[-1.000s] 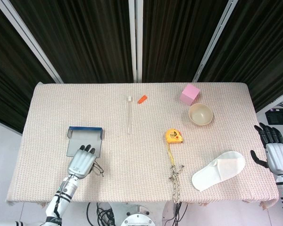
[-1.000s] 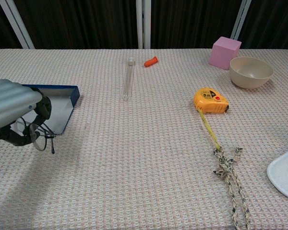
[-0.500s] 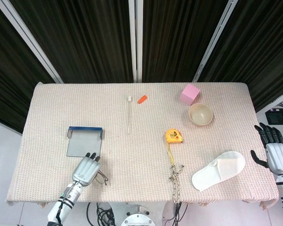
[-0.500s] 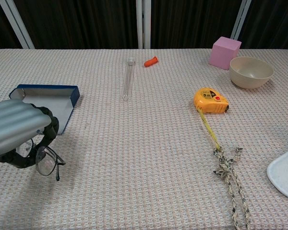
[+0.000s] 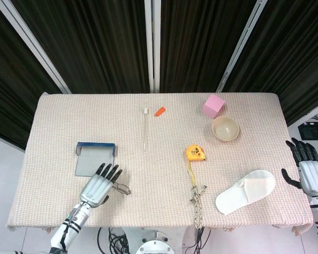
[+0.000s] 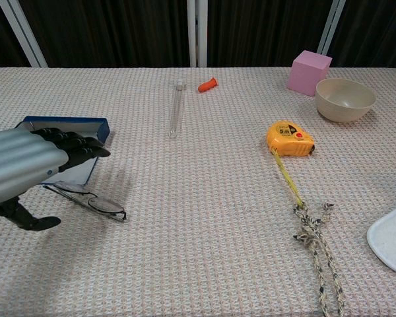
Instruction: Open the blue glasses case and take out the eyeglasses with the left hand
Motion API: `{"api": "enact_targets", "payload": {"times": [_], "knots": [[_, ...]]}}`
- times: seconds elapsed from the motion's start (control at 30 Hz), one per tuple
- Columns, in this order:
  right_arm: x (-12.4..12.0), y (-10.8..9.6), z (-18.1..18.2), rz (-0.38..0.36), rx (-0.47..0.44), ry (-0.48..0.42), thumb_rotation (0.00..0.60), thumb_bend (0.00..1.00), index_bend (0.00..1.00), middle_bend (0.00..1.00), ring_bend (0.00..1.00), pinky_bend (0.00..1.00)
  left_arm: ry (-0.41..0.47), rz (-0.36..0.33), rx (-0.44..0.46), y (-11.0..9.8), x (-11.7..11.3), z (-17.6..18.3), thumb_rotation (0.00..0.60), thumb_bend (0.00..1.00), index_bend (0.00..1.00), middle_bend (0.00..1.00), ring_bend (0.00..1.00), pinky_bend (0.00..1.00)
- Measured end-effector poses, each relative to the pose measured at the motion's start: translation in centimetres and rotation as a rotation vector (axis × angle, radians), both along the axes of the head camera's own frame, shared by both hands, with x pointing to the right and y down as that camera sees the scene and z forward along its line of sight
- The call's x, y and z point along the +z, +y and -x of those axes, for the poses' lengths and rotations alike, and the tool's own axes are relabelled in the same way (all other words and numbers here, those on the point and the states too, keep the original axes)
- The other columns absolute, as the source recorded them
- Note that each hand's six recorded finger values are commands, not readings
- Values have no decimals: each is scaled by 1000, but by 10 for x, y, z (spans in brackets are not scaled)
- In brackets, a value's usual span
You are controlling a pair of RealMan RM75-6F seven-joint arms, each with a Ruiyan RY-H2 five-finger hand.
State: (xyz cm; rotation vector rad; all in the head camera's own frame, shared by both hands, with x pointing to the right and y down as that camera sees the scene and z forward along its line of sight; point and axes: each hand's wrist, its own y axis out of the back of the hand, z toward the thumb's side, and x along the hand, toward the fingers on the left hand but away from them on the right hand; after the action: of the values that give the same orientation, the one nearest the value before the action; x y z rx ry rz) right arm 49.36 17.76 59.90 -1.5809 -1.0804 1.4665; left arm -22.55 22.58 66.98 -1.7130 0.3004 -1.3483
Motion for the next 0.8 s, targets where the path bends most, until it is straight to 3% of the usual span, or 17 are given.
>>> {"api": "enact_targets", "payload": {"times": [0.3,0.57,0.8], "knots": [[-2,-1,1,-6,0,-2,600,329,0,0,0,0,1,-153,-89,-37,-33,22,600,231,0,0,0,76],[-4,-2,4,-17,1,-5,600,329,0,0,0,0,-9,-353,-318,-75,-76,92,600,242,0,0,0,52],[-5,-1,5,-21,2,10,600,327,0,0,0,0,15,-384,-492,-78,-94,158,600,232,2,0,0,18]]}}
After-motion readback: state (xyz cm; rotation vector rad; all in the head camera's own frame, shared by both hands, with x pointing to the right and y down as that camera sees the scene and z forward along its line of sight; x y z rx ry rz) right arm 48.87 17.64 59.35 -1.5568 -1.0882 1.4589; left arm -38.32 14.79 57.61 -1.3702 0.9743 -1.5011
